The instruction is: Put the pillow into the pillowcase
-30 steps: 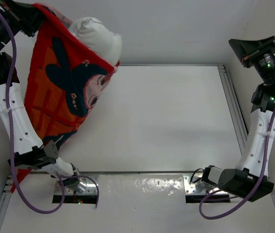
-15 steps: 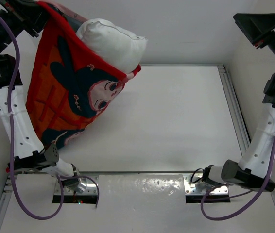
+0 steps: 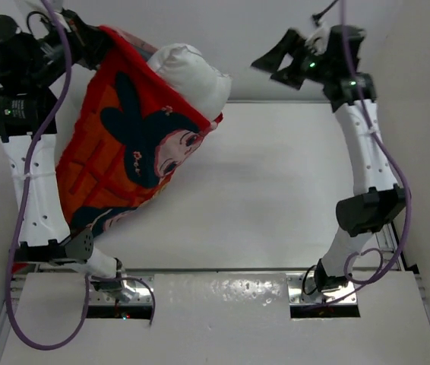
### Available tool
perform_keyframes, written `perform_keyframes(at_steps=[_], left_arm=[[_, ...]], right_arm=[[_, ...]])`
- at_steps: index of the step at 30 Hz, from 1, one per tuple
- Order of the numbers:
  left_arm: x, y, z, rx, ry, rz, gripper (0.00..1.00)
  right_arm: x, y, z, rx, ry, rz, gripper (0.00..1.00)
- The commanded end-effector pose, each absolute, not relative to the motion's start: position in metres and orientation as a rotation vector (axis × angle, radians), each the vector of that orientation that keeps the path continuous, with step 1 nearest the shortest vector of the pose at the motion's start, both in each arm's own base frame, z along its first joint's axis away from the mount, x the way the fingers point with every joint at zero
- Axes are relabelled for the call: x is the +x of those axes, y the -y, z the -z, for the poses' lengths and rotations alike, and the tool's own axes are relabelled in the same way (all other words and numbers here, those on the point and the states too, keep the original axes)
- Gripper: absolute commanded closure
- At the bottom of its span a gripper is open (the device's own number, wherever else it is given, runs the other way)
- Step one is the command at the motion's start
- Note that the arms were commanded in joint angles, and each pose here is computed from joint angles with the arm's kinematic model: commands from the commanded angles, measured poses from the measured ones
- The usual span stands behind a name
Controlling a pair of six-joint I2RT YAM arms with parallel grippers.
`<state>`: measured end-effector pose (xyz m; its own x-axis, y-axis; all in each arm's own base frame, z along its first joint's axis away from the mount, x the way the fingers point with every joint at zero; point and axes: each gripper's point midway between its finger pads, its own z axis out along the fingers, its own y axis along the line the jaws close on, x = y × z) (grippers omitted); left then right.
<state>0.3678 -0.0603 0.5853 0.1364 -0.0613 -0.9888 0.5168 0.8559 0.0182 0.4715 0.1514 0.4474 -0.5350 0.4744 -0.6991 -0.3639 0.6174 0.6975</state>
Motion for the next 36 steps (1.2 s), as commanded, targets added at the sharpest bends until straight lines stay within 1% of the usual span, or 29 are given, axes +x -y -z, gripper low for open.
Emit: perform_keyframes(at_steps=[1,3,4,5,6,8,9,10,12,13,15,18,21,25,27,31,33,36], left_arm=[[0.368,0.072,-0.582,0.451,-1.374,0.301,1.00],[0.371,0.084,-0.581,0.478,-1.371,0.328,1.00],[0.366,0.099,-0.586,0.514,-1.348,0.361,1.00],[0.370,0.104,-0.582,0.523,-1.359,0.378,1.00],[0.366,0.115,-0.586,0.546,-1.344,0.400,1.00],[0.364,0.129,-0.587,0.578,-1.330,0.426,1.00],[0.362,0.133,-0.589,0.592,-1.320,0.431,1.00],[0.360,0.136,-0.592,0.608,-1.305,0.425,1.00],[0.353,0.146,-0.597,0.628,-1.280,0.433,1.00],[0.353,0.147,-0.599,0.624,-1.277,0.427,1.00],[0.350,0.152,-0.600,0.628,-1.270,0.435,1.00],[0.343,0.164,-0.598,0.674,-1.259,0.471,1.00],[0.332,0.177,-0.597,0.745,-1.228,0.495,1.00],[0.327,0.175,-0.599,0.750,-1.221,0.469,1.00],[0.324,0.176,-0.601,0.753,-1.213,0.470,1.00],[0.314,0.184,-0.607,0.782,-1.177,0.507,1.00],[0.314,0.186,-0.607,0.784,-1.175,0.510,1.00],[0.315,0.189,-0.605,0.788,-1.179,0.513,1.00]], right_arm=[[0.441,-0.166,-0.477,-0.147,-1.678,-0.846,0.01],[0.427,-0.186,-0.491,-0.239,-1.622,-0.858,0.01],[0.416,-0.198,-0.507,-0.316,-1.576,-0.864,0.01],[0.403,-0.224,-0.506,-0.439,-1.559,-0.862,0.01],[0.395,-0.237,-0.503,-0.554,-1.530,-0.822,0.01],[0.375,-0.270,-0.495,-0.670,-1.496,-0.825,0.01],[0.378,-0.277,-0.472,-0.685,-1.531,-0.813,0.01],[0.378,-0.280,-0.479,-0.676,-1.486,-0.787,0.01],[0.376,-0.292,-0.468,-0.701,-1.493,-0.812,0.01],[0.376,-0.302,-0.455,-0.729,-1.531,-0.847,0.01],[0.376,-0.309,-0.450,-0.754,-1.552,-0.871,0.01],[0.383,-0.319,-0.431,-0.745,-1.597,-0.851,0.01],[0.388,-0.317,-0.431,-0.712,-1.588,-0.843,0.01],[0.405,-0.271,-0.453,-0.542,-1.572,-0.796,0.01],[0.400,-0.253,-0.461,-0.505,-1.552,-0.763,0.01],[0.405,-0.220,-0.476,-0.402,-1.521,-0.727,0.01],[0.405,-0.217,-0.474,-0.381,-1.523,-0.742,0.01],[0.406,-0.232,-0.468,-0.401,-1.519,-0.813,0.01]])
